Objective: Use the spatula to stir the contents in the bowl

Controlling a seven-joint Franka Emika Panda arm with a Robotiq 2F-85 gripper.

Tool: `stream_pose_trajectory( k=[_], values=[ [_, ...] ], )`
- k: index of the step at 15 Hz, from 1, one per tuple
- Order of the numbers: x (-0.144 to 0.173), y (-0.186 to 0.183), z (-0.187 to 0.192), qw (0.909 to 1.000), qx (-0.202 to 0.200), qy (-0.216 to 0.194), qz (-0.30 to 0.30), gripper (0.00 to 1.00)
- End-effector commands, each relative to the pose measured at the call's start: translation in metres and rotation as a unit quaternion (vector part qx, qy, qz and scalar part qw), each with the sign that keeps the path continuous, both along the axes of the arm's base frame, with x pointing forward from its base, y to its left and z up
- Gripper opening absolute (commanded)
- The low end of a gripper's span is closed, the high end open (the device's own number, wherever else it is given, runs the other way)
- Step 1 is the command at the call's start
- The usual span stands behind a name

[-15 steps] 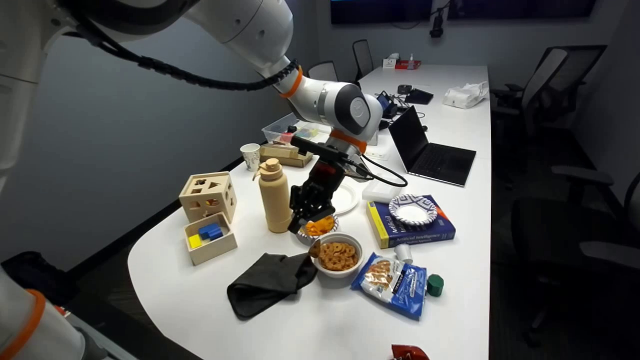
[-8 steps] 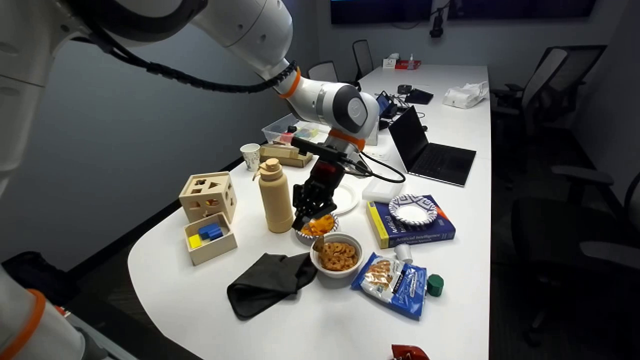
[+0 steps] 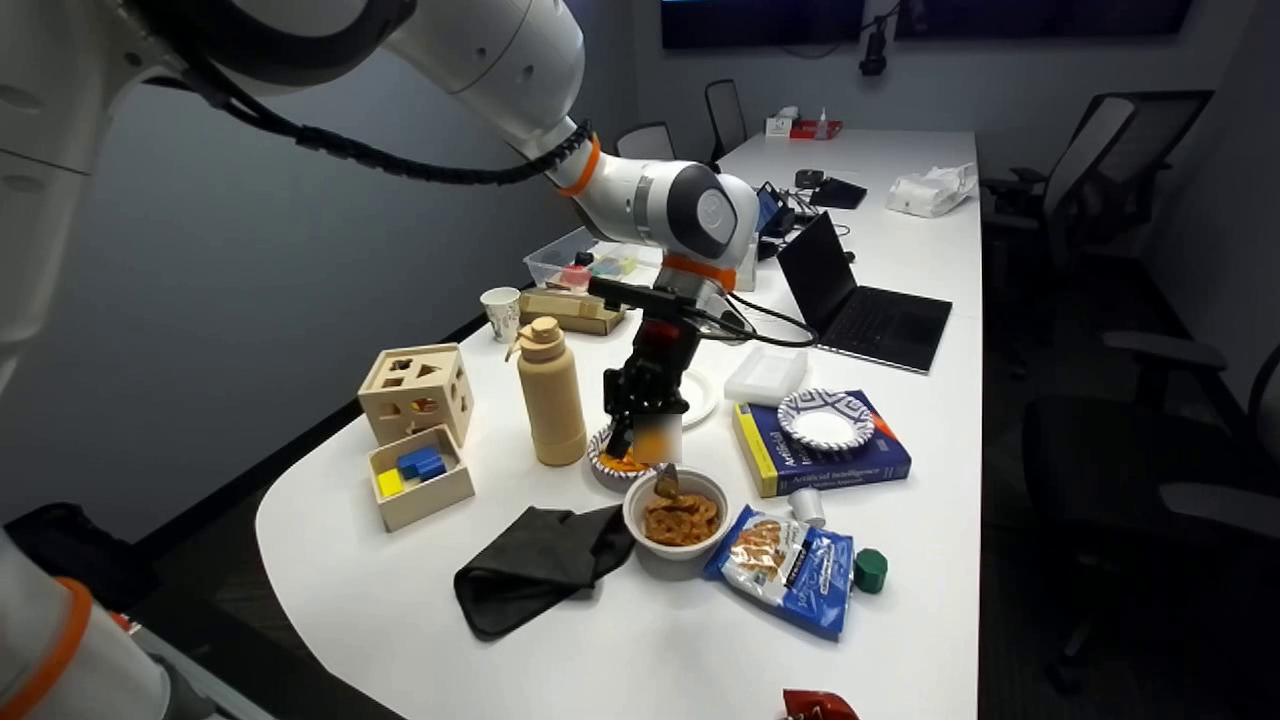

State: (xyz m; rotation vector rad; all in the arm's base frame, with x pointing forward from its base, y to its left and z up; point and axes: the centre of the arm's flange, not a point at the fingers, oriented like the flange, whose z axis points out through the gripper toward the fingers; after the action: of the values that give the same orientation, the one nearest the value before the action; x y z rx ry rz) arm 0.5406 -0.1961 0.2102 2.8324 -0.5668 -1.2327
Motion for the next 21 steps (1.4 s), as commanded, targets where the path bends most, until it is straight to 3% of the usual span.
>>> stream_pose_trajectory(
  k=[1, 6, 13, 18, 21],
  values=[
    [0.000, -0.008, 0.002, 0.9986, -0.048, 0.022, -0.004, 0.01],
    [-0.007, -0.012, -0.007, 0.9967, -0.046, 0.066, 0.009, 0.01],
    [-0.016, -0.002, -0.005, 0.9925, 0.016, 0.117, 0.031, 0.01],
    [-0.010, 0.006, 0.001, 0.9939, 0.059, 0.086, 0.036, 0.01],
    [-0.006, 0.006, 0.005, 0.9957, 0.025, 0.084, 0.032, 0.01]
  ],
)
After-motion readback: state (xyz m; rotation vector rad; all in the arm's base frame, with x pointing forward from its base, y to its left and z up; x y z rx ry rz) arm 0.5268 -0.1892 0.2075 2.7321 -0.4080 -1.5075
